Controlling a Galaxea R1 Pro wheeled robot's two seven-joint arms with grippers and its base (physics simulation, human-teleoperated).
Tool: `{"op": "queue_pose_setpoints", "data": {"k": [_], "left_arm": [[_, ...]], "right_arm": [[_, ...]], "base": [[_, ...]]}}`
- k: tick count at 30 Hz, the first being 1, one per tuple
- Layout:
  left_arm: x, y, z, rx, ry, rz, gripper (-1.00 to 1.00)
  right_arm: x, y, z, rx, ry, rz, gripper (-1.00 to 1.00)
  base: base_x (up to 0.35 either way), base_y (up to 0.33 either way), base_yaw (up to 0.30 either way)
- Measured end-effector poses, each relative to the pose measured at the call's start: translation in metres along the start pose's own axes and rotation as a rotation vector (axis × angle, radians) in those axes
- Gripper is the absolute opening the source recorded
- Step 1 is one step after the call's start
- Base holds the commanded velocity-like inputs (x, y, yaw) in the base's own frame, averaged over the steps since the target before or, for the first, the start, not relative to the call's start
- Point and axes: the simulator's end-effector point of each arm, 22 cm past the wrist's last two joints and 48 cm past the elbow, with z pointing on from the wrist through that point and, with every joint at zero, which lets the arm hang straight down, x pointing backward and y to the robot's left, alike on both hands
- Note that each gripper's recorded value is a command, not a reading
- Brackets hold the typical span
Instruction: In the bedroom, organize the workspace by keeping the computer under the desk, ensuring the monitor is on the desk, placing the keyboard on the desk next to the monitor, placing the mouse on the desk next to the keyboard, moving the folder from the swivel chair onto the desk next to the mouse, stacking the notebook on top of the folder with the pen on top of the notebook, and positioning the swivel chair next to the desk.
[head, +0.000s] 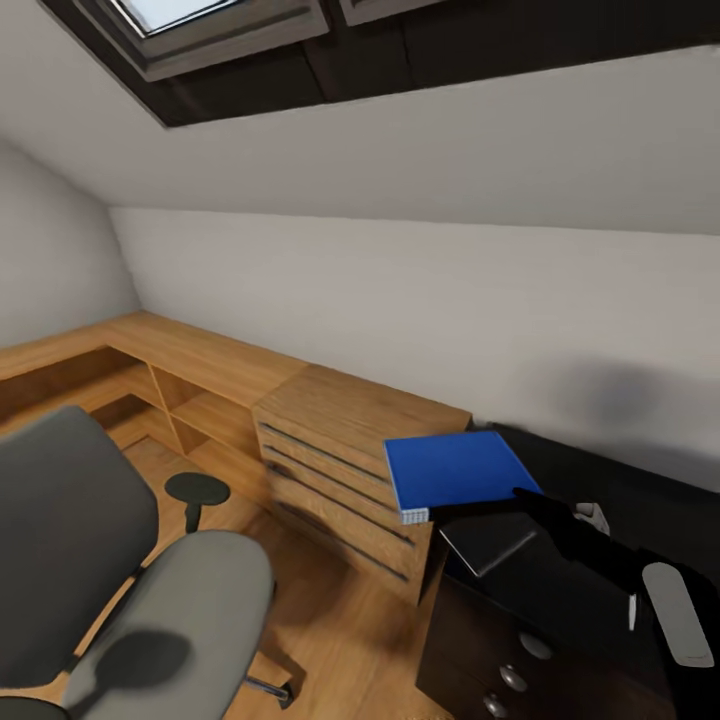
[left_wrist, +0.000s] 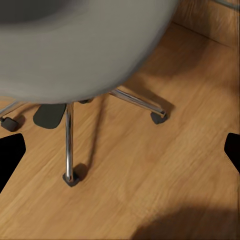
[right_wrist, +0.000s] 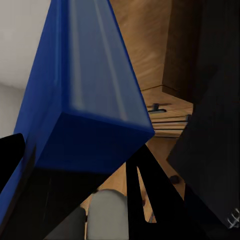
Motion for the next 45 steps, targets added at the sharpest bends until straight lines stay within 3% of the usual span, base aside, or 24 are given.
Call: {"op": "queue_pose_setpoints", "data": {"k": [37,45], "left_arm": [[-0.029,0.006,-0.035,-0.004,0.000,-0.004,1.00],[-0.029,0.007,-0.035,-0.005,-0.002,-0.005,1.00]], "right_arm": [[-0.015,0.035,-0.023,0.001,0.000,0.000,-1.00],[-0.015,0.036,-0.024,0.001,0.000,0.000,-1.00]], "base": [[0.000,0.000,-0.268],[0.000,0.000,-0.272]]}}
